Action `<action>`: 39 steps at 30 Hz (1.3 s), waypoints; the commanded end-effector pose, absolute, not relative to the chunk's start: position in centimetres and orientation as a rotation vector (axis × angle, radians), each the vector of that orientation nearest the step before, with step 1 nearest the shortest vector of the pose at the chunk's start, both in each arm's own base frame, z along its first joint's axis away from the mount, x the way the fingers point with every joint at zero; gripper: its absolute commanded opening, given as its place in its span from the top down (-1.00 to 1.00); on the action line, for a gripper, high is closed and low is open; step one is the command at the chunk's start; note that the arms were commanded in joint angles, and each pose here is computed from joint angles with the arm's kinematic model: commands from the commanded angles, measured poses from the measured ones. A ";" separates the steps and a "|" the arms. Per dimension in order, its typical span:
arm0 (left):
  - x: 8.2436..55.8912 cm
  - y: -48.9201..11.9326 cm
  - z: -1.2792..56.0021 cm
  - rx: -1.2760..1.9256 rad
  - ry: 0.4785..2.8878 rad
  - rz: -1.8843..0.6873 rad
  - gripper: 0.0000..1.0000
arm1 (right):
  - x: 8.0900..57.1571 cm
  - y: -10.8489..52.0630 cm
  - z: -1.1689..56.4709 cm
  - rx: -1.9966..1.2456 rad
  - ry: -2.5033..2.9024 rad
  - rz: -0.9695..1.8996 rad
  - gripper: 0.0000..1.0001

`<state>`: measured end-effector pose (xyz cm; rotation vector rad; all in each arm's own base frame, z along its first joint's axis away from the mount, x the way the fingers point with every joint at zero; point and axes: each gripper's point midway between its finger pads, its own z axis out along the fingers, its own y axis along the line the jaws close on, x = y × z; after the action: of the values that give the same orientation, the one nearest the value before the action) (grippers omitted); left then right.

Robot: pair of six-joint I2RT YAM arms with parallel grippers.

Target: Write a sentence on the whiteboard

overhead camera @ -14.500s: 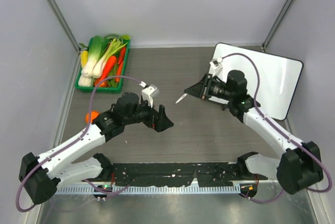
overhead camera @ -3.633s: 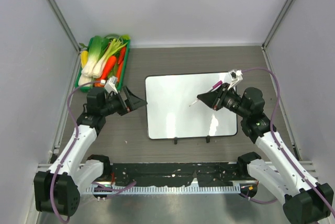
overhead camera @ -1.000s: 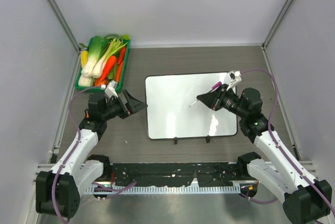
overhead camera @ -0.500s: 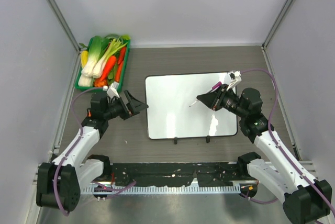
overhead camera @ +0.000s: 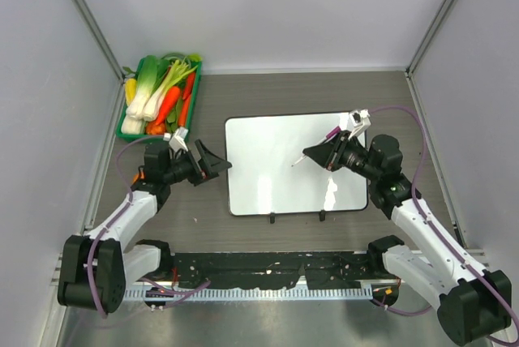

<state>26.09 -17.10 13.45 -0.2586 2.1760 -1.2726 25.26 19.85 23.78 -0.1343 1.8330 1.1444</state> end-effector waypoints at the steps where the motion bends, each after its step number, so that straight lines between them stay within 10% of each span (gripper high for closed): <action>1: 26.7 -17.5 13.9 -0.216 2.133 -1.313 -0.96 | 25.7 20.2 25.6 -0.159 1.764 1.169 0.99; 39: 27.6 -22.1 11.7 -0.039 2.155 -1.450 -0.65 | 25.8 21.6 25.5 -0.165 1.792 1.229 0.99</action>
<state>26.34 -21.42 9.89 -0.1650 2.2537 -1.4325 25.37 20.96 23.16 -0.1252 1.8657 1.2161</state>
